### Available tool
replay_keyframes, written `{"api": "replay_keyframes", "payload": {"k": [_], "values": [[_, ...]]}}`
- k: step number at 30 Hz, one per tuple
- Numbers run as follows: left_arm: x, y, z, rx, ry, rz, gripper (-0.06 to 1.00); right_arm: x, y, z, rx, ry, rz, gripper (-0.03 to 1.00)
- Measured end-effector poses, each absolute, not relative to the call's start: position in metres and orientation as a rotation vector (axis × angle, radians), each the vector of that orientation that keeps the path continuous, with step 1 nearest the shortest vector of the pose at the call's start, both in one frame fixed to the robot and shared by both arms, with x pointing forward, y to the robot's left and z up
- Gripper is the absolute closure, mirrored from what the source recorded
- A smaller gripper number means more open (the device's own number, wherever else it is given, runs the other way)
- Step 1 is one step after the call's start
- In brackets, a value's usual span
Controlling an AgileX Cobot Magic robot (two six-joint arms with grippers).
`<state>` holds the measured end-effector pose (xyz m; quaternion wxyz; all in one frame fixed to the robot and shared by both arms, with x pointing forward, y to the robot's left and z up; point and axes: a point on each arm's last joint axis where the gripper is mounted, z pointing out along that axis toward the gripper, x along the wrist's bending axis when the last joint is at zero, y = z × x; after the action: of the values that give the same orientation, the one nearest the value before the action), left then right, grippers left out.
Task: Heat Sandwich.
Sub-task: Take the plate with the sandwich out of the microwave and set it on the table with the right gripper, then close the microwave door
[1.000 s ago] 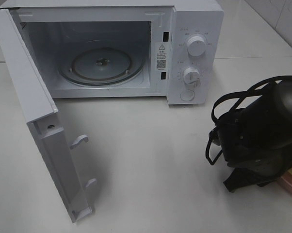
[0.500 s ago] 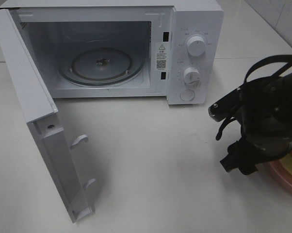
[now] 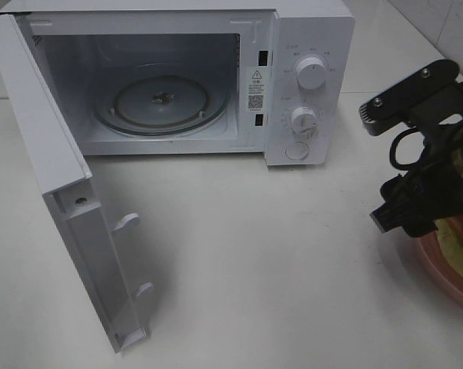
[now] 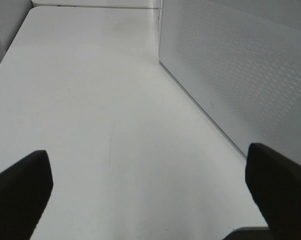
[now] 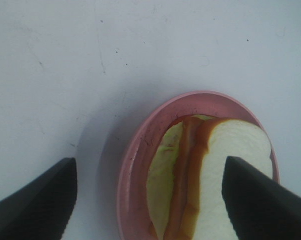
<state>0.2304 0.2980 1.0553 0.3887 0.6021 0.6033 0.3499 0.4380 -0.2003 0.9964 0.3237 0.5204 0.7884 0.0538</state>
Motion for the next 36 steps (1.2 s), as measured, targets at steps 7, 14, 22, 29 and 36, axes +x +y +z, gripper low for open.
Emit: {"api": "replay_keyframes", "payload": {"k": [7,14,22,29,36], "values": [[0.230,0.298,1.055,1.531,1.534,0.890,-0.05,0.416,-0.205,1.018,1.325,2.196,0.250,0.20],[0.230,0.298,1.055,1.531,1.534,0.890,-0.05,0.389,-0.206,1.036,1.287,2.357,0.412,0.20],[0.230,0.298,1.055,1.531,1.534,0.890,-0.05,0.351,-0.219,1.060,1.221,2.472,0.606,0.20],[0.230,0.298,1.055,1.531,1.534,0.890,-0.05,0.327,-0.236,1.072,1.211,2.453,0.688,0.20],[0.230,0.298,1.055,1.531,1.534,0.890,-0.05,0.292,-0.265,1.078,1.203,2.376,0.803,0.20]]}}
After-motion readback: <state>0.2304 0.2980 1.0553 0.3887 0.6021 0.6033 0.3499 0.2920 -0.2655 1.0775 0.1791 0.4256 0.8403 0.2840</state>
